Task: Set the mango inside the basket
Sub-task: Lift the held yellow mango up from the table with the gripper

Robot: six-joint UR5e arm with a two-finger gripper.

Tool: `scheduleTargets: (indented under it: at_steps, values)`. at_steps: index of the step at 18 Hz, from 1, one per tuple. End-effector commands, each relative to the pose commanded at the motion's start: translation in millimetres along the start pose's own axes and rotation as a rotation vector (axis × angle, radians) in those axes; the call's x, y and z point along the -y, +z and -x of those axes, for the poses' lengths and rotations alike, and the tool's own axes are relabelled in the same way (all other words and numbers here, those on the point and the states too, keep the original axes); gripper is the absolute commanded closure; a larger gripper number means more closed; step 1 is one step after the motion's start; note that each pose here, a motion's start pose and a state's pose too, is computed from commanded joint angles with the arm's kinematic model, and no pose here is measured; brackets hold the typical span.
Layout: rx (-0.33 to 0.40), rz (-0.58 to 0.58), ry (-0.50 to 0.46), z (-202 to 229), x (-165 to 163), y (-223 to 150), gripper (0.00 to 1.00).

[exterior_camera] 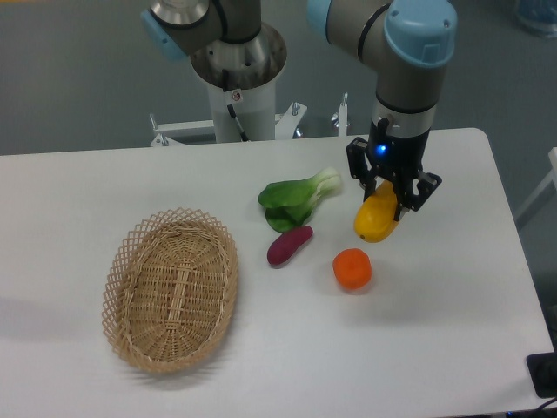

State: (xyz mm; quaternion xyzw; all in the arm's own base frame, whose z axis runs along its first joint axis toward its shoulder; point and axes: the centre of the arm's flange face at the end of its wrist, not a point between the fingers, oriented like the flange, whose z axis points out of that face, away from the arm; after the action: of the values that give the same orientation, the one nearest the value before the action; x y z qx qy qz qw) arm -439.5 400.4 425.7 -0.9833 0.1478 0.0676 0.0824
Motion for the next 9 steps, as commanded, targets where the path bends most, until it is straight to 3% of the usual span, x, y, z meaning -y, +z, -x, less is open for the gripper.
scheduleTargets:
  at_steps: [9]
  values:
    - [0.0, -0.012, -0.024, -18.8, 6.4, -5.4, 0.49]
